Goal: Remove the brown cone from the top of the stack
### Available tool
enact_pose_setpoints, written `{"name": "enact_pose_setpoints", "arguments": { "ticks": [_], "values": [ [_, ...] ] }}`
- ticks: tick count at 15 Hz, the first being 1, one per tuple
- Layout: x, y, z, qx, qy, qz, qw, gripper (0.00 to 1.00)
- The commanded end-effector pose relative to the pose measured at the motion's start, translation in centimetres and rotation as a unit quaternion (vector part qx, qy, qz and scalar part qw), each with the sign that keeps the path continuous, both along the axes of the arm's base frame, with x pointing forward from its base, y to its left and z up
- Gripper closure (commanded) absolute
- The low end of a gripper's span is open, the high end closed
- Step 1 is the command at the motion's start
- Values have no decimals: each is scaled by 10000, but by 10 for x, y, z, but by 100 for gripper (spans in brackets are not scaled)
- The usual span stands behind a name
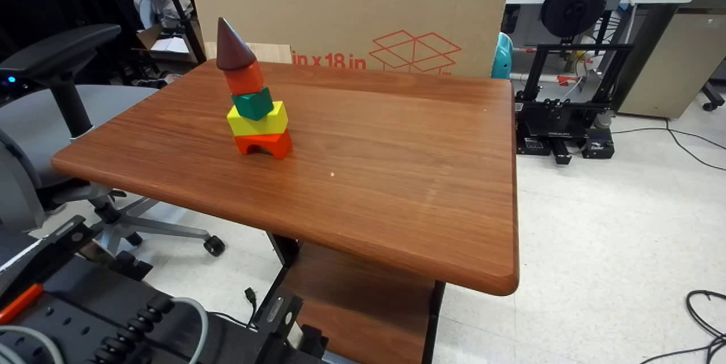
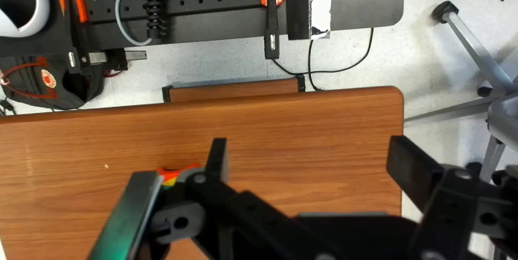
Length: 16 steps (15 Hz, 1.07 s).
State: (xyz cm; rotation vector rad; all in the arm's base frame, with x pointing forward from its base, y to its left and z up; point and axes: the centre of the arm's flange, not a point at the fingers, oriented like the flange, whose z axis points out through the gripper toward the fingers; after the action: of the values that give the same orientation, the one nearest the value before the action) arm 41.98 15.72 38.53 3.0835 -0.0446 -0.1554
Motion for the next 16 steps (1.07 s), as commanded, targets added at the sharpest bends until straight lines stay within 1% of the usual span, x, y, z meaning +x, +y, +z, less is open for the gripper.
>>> {"name": "enact_pose_setpoints", "arguments": {
  "ticks": [1,3,6,10,13,16],
  "values": [
    [27,-31,9,154,-175,-50,9997,0],
    [41,-49,8,176,-213,190,9994,0],
    [65,-77,1,81,-279,479,9984,0],
    [94,-112,-16,58,-218,850,9961,0],
    [105,-129,-30,80,-196,1250,9919,0],
    [114,-136,-44,93,-150,1556,9877,0]
  ]
}}
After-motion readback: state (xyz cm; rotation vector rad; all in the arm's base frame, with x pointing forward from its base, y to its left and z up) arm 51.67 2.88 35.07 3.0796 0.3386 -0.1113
